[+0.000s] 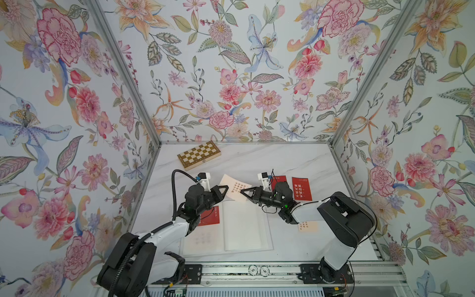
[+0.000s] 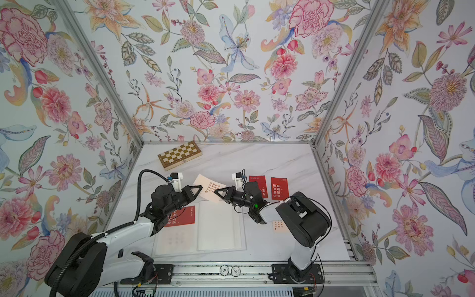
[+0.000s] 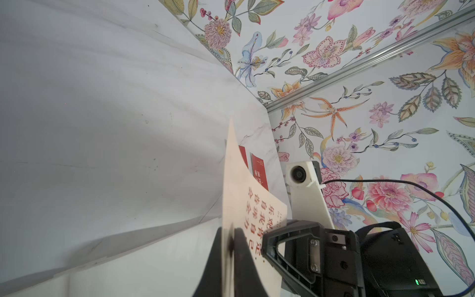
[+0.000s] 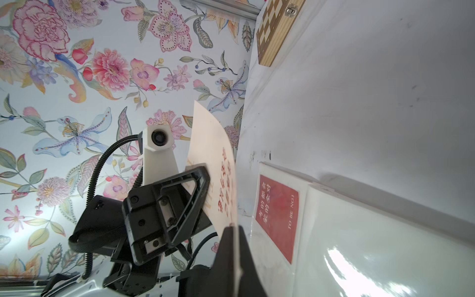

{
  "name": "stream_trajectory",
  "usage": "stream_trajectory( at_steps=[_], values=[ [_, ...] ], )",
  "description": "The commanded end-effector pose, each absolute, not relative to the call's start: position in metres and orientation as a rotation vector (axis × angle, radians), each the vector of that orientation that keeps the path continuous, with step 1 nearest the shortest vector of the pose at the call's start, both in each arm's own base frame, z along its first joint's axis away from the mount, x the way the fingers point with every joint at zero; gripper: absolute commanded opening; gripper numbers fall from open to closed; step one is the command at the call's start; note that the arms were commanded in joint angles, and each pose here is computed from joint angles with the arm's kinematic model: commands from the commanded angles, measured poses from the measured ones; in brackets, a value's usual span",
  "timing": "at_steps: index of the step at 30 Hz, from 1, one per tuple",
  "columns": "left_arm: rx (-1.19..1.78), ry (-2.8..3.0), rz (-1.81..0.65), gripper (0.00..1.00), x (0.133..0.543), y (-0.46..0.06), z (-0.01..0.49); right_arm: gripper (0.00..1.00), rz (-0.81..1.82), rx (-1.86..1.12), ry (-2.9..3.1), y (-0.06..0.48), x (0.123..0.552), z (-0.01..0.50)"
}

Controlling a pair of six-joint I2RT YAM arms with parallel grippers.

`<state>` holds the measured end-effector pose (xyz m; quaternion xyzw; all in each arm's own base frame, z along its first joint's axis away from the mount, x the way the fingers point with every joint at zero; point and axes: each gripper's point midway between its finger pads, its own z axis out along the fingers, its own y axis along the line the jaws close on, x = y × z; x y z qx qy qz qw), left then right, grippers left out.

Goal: Place the photos into the photo albums
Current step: Pick up the photo at the center of the board.

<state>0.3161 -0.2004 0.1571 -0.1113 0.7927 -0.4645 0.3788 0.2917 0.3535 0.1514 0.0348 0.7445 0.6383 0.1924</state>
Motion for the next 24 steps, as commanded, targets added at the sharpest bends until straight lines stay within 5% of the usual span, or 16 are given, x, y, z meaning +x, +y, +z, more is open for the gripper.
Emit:
stream_trajectory(
  at_steps=[1,4,9,24],
  values=[
    [-0.273,2.082,-1.100,0.33,0.313,-0.190,0.149,0.00,1.800,0.066,2.071,0.356,0.287,0.161],
    [-0.264,2.125,-1.015,0.55,0.308,-0.179,0.144,0.00,1.782,0.056,2.087,0.355,0.284,0.163],
    [-0.237,2.235,-0.796,0.71,0.296,-0.151,0.137,0.00,1.696,0.018,2.143,0.348,0.272,0.165],
    [-0.292,2.507,-0.295,0.81,0.239,-0.074,0.093,0.00,1.346,-0.146,2.533,0.331,0.210,0.148]
  ],
)
